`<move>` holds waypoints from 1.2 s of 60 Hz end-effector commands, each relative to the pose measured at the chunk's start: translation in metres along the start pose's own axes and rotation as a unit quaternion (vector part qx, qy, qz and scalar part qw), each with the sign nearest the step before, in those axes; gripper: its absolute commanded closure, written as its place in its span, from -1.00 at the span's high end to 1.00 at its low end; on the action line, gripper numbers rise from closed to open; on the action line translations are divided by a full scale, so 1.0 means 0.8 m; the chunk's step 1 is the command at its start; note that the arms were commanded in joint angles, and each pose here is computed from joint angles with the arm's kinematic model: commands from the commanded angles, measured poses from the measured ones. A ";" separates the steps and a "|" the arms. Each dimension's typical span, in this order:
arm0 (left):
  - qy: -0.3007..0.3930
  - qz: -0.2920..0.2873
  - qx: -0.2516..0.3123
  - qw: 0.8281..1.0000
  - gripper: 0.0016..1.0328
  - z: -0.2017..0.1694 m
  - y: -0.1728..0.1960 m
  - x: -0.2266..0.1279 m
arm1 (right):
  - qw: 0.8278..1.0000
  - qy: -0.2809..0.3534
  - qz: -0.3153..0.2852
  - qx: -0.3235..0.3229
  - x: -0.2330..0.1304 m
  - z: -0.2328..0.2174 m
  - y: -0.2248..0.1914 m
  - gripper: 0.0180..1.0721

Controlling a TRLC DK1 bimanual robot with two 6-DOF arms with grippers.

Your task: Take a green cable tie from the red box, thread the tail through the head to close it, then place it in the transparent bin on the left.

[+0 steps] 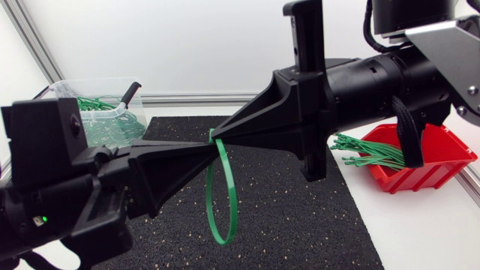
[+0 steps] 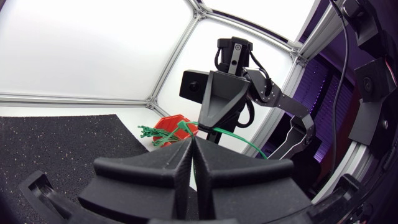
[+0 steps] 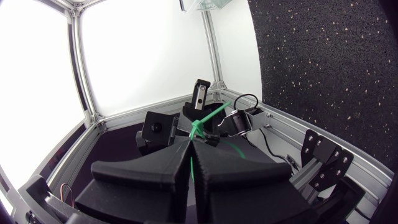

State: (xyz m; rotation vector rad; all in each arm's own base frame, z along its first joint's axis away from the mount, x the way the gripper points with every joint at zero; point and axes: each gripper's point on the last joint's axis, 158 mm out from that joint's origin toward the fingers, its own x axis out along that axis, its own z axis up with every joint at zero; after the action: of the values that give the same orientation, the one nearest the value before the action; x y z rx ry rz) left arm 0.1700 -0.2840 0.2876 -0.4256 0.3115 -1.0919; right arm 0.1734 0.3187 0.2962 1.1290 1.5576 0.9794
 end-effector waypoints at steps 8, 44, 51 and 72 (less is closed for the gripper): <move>-0.027 -0.038 0.025 0.999 -0.92 0.017 -0.024 -0.010 | 0.999 -0.035 -0.010 0.011 -0.005 0.022 -0.011 -0.60; -0.006 -0.024 0.049 0.999 -0.92 -0.002 0.002 -0.005 | 0.998 -0.049 -0.004 -0.035 -0.017 0.026 -0.008 -0.16; 0.008 -0.024 0.080 0.996 -0.92 -0.017 0.006 -0.003 | 0.997 -0.059 -0.006 -0.054 -0.021 0.036 -0.011 -0.16; 0.016 0.000 0.186 0.982 -0.92 -0.042 0.038 0.005 | 0.990 -0.070 -0.016 -0.122 -0.026 0.062 -0.019 -0.16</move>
State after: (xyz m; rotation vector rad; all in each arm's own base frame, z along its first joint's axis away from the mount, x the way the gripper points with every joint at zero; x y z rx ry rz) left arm 0.1768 -0.2815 0.2535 -0.1365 0.1599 -1.1366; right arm 0.2174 0.2977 0.2874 1.0126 1.3032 1.0101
